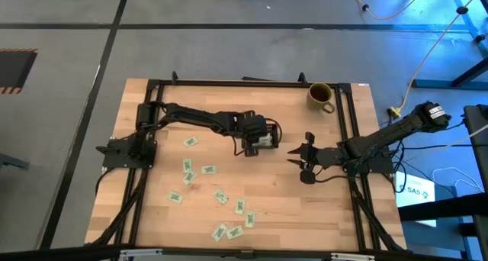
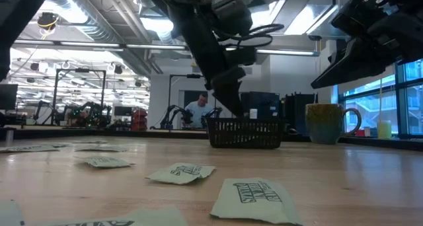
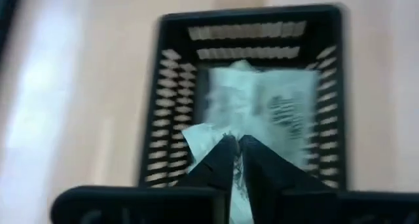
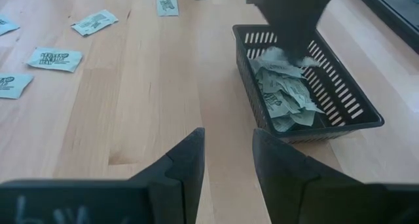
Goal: Pick and place Stevia / Truvia into bins
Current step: Put the stevia packet into the black basket
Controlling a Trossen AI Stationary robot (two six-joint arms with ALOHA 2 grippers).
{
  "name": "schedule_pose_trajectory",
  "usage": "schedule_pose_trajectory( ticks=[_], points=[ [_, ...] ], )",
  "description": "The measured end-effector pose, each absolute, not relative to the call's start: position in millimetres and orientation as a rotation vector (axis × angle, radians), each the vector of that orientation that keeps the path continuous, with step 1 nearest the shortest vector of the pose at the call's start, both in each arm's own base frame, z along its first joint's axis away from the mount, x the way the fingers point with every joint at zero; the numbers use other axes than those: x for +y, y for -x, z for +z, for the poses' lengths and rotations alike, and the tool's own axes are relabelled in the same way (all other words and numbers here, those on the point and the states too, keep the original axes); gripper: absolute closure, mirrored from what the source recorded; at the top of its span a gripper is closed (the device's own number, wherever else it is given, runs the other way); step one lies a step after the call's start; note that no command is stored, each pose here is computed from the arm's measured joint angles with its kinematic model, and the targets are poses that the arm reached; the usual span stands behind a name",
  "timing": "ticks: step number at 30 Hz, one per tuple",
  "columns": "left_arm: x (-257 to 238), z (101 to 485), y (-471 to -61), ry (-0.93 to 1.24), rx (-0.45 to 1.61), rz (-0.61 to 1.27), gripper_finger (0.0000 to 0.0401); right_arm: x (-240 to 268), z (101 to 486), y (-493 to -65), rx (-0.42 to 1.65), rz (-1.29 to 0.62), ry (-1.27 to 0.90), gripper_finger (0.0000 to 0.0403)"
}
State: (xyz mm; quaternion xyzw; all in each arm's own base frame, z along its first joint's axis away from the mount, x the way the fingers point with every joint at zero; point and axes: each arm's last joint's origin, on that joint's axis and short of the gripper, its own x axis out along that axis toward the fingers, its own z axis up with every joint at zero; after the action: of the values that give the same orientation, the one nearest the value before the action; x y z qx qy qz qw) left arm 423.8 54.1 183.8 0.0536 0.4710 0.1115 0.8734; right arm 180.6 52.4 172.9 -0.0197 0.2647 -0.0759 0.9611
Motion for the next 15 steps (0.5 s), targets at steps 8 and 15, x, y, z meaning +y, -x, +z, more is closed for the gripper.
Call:
schedule_pose_trajectory(
  ticks=[8,15],
  points=[
    [53,193,-417,-0.144,1.011,0.248,0.0321,52,173,-180,0.54,-0.154,0.041,0.0272],
    [39,238,-382,-0.086,1.089,0.261,0.0309,52,172,-180,0.552,-0.155,0.046,0.0272]
  ],
)
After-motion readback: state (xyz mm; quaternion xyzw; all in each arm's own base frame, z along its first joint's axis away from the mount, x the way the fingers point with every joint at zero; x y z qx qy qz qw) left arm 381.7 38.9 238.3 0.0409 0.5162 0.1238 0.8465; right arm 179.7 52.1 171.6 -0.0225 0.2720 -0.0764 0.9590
